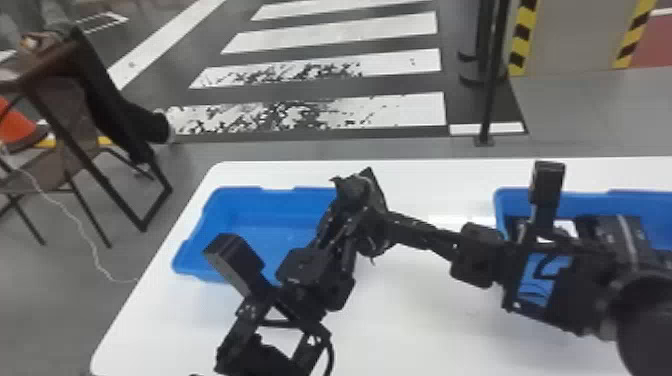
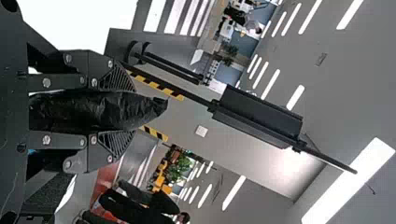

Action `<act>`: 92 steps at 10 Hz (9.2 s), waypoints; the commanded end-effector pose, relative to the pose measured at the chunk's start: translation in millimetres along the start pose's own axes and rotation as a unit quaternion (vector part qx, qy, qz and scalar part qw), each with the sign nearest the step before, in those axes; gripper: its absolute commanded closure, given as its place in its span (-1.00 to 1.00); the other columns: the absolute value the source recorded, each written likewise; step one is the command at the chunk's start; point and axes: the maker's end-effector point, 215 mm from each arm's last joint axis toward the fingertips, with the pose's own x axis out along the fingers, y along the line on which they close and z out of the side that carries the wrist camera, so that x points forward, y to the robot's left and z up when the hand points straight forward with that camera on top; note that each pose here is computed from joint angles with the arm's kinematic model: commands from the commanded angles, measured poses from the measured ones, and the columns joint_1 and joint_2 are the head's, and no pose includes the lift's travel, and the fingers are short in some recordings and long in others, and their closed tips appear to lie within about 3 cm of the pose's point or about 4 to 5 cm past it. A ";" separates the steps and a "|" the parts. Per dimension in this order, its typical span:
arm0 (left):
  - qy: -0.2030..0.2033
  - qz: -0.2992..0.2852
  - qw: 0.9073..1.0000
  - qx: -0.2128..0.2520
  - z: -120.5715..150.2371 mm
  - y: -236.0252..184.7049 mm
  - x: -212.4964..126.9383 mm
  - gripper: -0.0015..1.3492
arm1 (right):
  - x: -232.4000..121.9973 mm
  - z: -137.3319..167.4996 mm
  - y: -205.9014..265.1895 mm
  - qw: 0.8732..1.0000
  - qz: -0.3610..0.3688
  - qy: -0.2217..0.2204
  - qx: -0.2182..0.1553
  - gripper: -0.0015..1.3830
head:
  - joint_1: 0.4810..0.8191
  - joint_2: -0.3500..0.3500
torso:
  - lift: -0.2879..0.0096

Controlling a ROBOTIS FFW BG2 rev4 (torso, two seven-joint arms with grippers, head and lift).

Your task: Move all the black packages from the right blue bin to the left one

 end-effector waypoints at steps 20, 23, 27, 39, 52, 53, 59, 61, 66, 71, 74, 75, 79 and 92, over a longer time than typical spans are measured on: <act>-0.057 0.105 0.985 0.123 33.9 81.6 -55.9 -0.71 | -224.3 42.7 -161.1 0.879 -0.458 0.018 -0.135 -0.76 | 0.27 0.32 | -0.01; -0.043 0.087 0.989 0.112 25.9 70.1 -51.8 -0.71 | -246.2 15.9 -199.1 0.856 -0.504 0.076 -0.088 -0.77 | 0.27 0.08 | -0.01; -0.024 0.078 0.991 0.110 14.3 67.3 -48.5 -0.71 | -248.2 2.1 -203.0 0.841 -0.523 0.110 -0.081 -0.76 | 0.27 0.01 | -0.01; -0.025 0.072 0.991 0.112 16.2 65.8 -47.8 -0.71 | -352.8 7.4 -238.5 0.731 -0.658 0.165 -0.074 -0.76 | 0.27 -0.36 | -0.01; -0.018 0.073 0.991 0.111 10.1 67.9 -47.7 -0.71 | -317.8 19.0 -227.4 0.812 -0.576 0.060 -0.076 0.68 | 0.27 -0.24 | -0.01; -0.017 0.073 0.991 0.110 9.0 68.6 -47.9 -0.71 | -309.0 24.3 -210.3 0.835 -0.546 0.035 -0.060 0.68 | 0.27 -0.24 | -0.01; -0.070 0.045 0.993 0.081 35.6 42.2 -35.9 -0.71 | -171.0 45.2 -89.0 0.971 -0.238 -0.037 0.003 0.68 | 0.27 0.05 | -0.01; -0.071 0.033 0.997 0.026 33.6 37.6 -31.8 -0.71 | -135.7 41.0 -74.4 0.985 -0.166 -0.037 0.015 0.68 | 0.27 0.25 | -0.01; -0.038 -0.054 0.991 -0.118 16.1 -10.0 -6.7 -0.71 | -63.9 3.3 -23.6 0.998 -0.034 0.002 0.055 0.68 | 0.27 0.42 | -0.01; -0.027 -0.054 0.994 -0.087 11.0 -9.9 -4.5 -0.64 | -35.2 -21.2 2.6 0.997 0.003 0.033 0.076 0.68 | 0.27 0.58 | -0.01; 0.001 -0.049 0.996 -0.076 -3.7 -4.6 -4.9 -0.25 | -24.8 -25.1 13.8 0.996 0.019 0.040 0.079 0.68 | 0.27 0.64 | -0.01; 0.029 -0.052 0.996 -0.064 -11.9 -7.4 -5.1 0.31 | -24.3 -21.9 11.7 0.996 0.017 0.039 0.077 0.68 | 0.27 0.66 | -0.01; 0.007 -0.014 1.000 -0.013 15.6 7.7 -15.5 0.81 | -25.7 -18.1 5.0 0.997 0.011 0.032 0.072 0.68 | 0.27 0.70 | -0.01; -0.100 0.141 0.957 0.235 35.3 164.6 -2.5 -0.77 | -141.1 44.7 -110.4 0.968 -0.242 -0.014 -0.069 -0.82 | 0.27 0.89 | -0.01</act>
